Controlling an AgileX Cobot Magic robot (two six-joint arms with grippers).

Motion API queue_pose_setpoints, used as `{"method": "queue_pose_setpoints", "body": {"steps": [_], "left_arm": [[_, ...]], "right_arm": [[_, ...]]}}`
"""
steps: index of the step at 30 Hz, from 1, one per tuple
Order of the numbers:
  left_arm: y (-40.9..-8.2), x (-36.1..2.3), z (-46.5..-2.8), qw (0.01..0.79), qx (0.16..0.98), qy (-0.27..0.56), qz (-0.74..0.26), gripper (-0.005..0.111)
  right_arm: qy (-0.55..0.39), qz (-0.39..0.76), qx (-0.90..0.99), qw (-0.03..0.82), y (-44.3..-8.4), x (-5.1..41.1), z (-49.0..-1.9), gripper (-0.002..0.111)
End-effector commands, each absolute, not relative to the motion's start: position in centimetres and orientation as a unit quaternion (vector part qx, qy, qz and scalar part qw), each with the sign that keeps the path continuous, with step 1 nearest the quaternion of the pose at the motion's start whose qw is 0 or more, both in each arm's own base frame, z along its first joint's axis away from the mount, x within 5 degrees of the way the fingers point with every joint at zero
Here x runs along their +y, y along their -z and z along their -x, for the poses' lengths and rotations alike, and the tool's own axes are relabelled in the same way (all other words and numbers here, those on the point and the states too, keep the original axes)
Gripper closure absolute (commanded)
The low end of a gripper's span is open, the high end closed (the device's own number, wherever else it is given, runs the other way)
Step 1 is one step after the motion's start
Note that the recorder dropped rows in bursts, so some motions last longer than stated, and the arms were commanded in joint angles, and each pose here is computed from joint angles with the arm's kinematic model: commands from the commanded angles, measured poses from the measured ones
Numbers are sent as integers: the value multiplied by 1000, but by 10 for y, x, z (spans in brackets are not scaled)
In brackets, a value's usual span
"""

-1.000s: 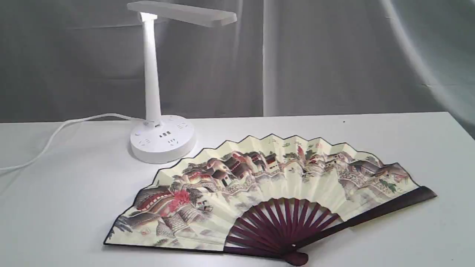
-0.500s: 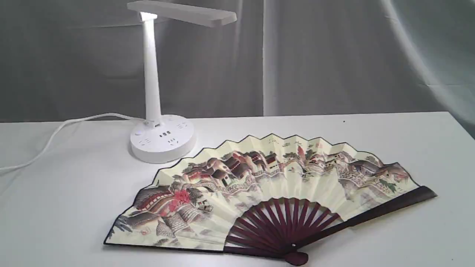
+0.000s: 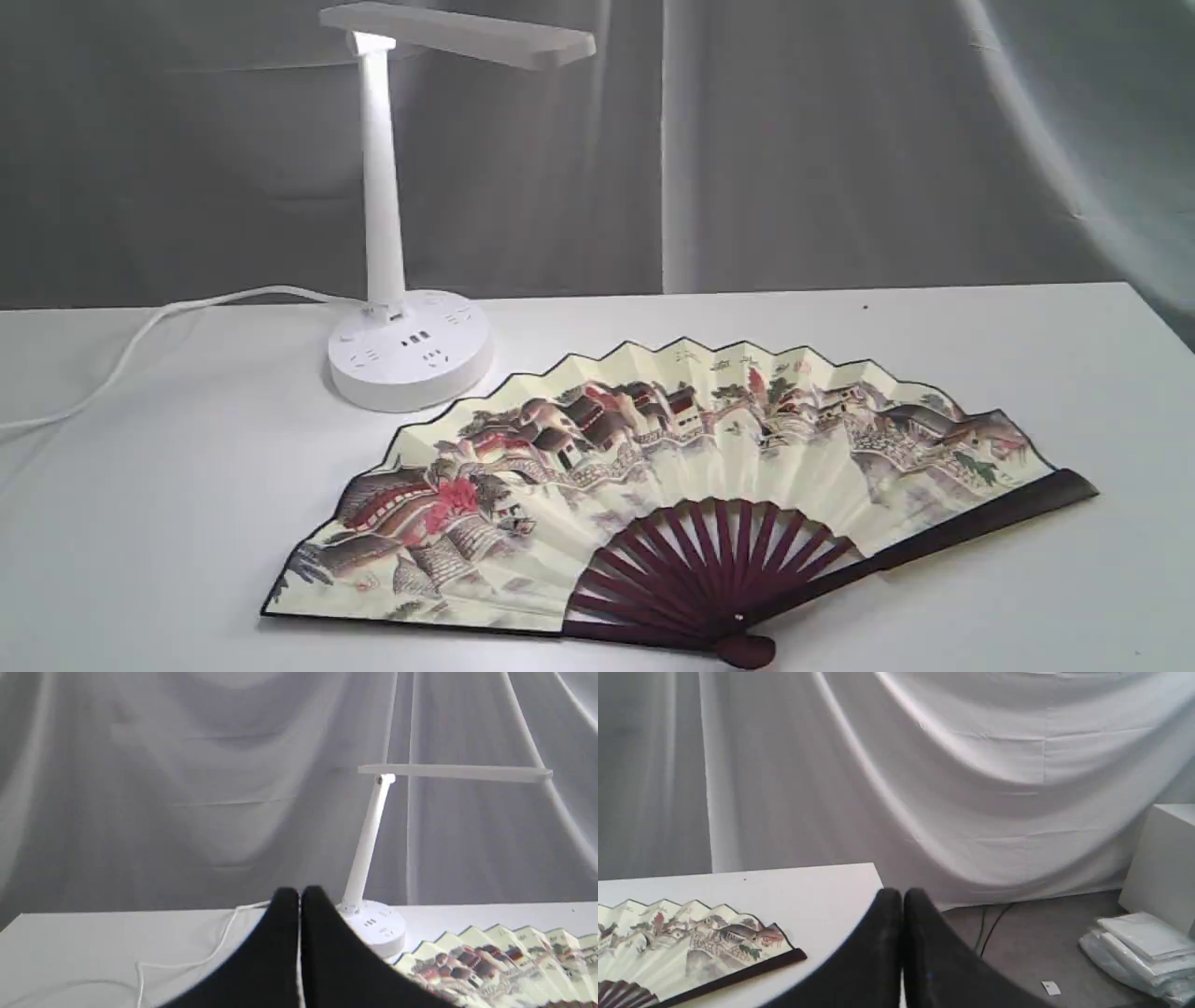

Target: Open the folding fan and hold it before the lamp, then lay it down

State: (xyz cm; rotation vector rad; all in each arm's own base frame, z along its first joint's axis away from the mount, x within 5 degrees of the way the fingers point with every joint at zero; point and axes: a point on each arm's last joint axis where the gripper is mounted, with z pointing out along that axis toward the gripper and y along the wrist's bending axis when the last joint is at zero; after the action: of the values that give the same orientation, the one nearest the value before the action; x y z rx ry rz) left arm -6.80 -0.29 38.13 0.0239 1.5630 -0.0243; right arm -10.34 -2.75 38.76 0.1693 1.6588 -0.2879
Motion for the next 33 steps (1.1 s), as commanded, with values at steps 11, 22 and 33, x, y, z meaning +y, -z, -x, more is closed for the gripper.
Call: {"method": "queue_pose_setpoints", "body": {"steps": [11, 22, 33], "left_arm": [[-306, -1, -22, 753, 658, 4, -4, 107], [-236, -1, -50, 716, 698, 3, -1, 107], [-202, 0, -56, 693, 721, 3, 0, 107]], "right_arm": [[117, -26, 763, 635, -320, -20, 13, 108], [99, 38, 691, 715, -272, -8, -36, 108], [63, 41, 698, 712, -233, -3, -51, 108]]}}
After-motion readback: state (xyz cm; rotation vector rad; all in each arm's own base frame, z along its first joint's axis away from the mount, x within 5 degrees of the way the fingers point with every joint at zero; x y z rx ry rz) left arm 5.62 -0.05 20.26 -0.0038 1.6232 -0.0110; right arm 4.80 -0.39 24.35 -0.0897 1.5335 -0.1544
